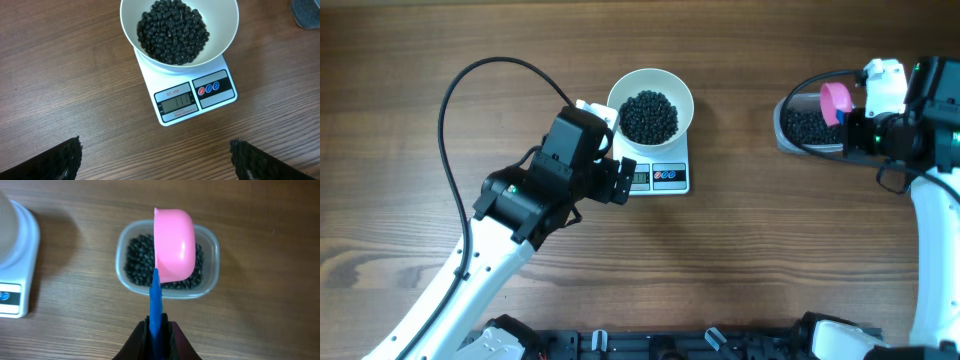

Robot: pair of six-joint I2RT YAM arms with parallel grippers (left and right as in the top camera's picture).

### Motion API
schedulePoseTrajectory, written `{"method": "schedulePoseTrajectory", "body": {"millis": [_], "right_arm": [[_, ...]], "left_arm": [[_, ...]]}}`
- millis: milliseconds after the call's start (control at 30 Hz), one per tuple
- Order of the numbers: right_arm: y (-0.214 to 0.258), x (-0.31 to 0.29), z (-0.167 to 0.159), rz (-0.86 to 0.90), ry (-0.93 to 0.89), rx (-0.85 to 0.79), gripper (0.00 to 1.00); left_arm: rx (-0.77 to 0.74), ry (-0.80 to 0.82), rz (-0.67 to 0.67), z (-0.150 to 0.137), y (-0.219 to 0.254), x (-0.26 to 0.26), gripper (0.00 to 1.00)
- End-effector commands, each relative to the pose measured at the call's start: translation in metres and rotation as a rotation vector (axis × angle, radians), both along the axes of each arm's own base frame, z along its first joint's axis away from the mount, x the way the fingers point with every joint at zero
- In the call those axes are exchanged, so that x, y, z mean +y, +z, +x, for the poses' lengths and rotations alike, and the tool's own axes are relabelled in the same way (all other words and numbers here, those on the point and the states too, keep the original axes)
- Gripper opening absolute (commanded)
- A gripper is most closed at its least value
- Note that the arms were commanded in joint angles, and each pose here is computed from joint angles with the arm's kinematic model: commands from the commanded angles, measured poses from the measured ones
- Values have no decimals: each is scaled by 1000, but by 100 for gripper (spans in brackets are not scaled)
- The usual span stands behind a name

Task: Scoop item into bowl and weigh 150g on scale
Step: 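Carry the empty pink scoop right and lower it into the bean tub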

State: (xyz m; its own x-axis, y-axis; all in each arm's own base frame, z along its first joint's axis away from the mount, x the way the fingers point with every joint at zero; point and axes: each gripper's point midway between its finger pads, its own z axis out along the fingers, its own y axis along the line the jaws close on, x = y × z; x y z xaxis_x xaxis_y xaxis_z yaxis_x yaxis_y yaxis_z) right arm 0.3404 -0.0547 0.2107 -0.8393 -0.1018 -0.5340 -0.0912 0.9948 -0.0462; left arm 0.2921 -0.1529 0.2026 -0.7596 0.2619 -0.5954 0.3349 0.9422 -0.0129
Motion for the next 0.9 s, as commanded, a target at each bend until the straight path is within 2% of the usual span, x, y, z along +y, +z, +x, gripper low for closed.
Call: {"method": "schedulePoseTrajectory", "body": {"millis": [0,167,233,500,867], "right_arm": [[-13,-9,9,-1,-23,25,4],[-39,-16,15,-13,-38,100,4],[-56,-32,16,-77,-80,158,4],[-70,-36,30,-86,-85,160,4],[-88,-15,36,35,-24,185,5]], "left_arm": [[6,-14,3,0,-2,0,100],[6,-14,3,0,-2,0,100],[6,-14,3,0,-2,0,100],[6,-14,3,0,-2,0,100],[5,-14,3,0,-2,0,100]]}}
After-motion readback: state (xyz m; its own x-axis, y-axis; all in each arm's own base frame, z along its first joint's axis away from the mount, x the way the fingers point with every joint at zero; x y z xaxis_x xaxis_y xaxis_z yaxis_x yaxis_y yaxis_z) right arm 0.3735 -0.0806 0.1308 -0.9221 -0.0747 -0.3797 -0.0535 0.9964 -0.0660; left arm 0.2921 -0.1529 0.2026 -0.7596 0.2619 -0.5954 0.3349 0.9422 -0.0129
